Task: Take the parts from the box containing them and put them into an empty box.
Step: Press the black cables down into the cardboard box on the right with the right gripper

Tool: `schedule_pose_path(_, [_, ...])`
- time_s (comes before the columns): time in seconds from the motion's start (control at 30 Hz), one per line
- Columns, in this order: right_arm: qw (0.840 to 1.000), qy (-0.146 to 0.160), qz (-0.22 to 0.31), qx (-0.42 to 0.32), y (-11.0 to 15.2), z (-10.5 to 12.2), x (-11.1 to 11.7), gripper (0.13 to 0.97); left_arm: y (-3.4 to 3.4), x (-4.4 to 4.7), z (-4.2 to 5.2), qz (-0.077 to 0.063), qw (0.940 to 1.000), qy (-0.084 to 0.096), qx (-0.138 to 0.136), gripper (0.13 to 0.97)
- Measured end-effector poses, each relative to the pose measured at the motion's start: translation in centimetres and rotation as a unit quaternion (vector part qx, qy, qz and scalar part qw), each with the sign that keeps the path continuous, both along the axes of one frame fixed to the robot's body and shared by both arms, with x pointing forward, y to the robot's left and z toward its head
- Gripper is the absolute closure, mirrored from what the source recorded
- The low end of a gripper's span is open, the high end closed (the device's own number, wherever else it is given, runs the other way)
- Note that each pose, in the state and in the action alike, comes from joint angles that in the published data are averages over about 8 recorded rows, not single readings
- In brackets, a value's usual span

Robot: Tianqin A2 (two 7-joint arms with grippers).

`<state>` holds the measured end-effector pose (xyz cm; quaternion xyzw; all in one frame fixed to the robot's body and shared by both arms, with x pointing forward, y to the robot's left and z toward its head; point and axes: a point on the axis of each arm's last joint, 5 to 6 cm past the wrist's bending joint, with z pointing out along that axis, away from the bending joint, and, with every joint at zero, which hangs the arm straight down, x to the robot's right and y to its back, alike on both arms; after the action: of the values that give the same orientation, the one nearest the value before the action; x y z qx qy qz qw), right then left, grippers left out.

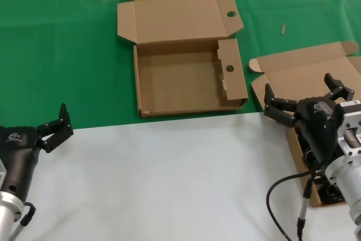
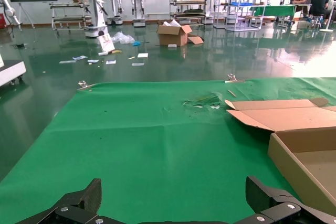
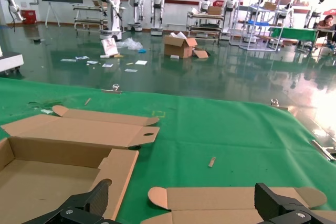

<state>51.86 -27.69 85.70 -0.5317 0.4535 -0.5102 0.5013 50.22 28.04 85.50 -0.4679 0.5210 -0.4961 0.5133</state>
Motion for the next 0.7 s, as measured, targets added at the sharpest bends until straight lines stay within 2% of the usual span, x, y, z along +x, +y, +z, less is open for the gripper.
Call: schedule_pose_path(0.7, [1.0, 0.0, 0.0, 0.0, 0.0, 0.0, 0.0, 0.13, 0.0, 0.0, 0.0, 0.0, 1.0, 0.0, 0.0, 0.132])
